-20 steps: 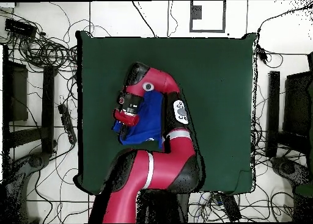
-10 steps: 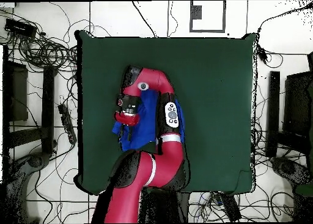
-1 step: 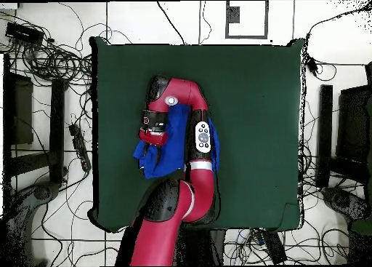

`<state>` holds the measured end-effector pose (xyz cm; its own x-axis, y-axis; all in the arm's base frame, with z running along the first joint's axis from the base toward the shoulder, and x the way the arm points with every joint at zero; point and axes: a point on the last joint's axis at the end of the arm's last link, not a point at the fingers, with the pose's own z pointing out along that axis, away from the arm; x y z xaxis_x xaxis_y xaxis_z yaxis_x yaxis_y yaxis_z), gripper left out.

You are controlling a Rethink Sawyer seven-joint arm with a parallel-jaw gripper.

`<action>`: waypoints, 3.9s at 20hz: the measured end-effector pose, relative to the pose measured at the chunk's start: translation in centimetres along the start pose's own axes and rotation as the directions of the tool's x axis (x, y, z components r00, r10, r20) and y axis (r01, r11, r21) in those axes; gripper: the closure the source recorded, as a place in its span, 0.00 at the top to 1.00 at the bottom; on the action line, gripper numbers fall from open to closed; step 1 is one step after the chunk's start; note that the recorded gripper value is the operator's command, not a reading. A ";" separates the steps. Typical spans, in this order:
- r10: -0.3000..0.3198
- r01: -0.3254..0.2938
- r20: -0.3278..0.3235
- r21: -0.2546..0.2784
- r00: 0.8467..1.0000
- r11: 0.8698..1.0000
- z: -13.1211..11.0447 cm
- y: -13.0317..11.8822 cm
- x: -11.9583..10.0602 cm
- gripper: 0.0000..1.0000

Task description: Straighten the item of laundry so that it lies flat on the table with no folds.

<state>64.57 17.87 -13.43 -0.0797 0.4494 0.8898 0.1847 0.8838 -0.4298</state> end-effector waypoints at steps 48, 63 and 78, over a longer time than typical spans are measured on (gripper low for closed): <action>0.401 0.032 0.896 -0.414 0.193 0.910 -11.9 7.5 42.6 1.00; 0.423 0.090 0.881 -0.448 0.211 0.889 -13.9 6.2 30.8 1.00; 0.395 0.026 0.899 -0.407 0.187 0.913 -10.6 8.6 21.7 1.00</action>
<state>74.78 33.82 3.86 -0.8227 0.5507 -0.1412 0.5652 0.7659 -0.3065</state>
